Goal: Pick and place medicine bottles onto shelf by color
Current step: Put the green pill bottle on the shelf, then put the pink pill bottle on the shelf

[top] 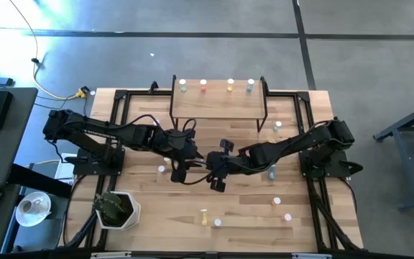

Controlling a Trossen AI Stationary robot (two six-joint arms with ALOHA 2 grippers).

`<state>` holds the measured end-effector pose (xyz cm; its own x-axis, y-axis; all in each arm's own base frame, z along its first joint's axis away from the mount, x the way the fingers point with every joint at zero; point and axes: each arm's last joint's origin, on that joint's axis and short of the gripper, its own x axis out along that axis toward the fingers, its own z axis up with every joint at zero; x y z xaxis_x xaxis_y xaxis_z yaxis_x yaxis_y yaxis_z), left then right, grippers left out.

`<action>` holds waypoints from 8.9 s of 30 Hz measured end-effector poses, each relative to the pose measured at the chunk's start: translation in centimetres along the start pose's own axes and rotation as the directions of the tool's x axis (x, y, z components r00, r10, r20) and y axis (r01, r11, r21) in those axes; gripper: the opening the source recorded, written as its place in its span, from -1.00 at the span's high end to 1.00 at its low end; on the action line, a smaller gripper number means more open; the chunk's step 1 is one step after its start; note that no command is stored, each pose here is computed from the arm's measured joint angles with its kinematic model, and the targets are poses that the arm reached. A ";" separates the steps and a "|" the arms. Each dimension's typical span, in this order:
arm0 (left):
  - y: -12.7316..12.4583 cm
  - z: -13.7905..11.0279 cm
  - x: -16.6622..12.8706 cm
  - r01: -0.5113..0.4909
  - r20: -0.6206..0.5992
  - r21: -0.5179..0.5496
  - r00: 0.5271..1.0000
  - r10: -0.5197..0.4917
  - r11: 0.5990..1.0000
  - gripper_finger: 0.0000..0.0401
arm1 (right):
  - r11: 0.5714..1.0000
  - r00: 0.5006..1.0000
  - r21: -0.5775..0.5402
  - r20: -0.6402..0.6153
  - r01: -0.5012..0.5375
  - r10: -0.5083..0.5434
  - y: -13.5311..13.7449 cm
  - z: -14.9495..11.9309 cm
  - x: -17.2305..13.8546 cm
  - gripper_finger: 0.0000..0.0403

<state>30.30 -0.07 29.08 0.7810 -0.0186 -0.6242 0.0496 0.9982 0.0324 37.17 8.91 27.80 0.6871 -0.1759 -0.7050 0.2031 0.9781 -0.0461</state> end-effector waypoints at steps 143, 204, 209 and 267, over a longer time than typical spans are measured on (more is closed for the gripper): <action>24.8 -0.7 -5.5 -0.430 -0.648 -0.275 0.744 0.165 0.860 0.41 | 0.982 0.983 0.073 0.049 0.173 -0.176 -11.1 2.2 -8.4 0.08; 24.2 -0.8 -6.6 -0.473 -0.703 -0.209 0.681 0.205 0.856 0.22 | 0.983 0.983 0.066 0.049 0.173 -0.177 -11.1 2.2 -8.4 0.08; 23.5 -0.1 -8.0 -0.495 -0.679 -0.218 0.696 0.233 0.841 0.22 | 0.983 0.983 0.066 0.050 0.173 -0.177 -11.1 2.2 -8.4 0.08; 4.4 -2.8 0.0 -0.004 0.001 -0.205 1.000 0.004 0.979 0.22 | 0.943 0.898 0.226 -0.420 0.244 -0.132 -5.3 -14.2 -13.0 0.08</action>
<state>28.77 4.49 27.05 0.7817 -0.0143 -0.6234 -0.0824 0.9886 -0.1259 17.23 7.58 27.17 0.2973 -0.2402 -0.9241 0.5172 0.8540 -0.0557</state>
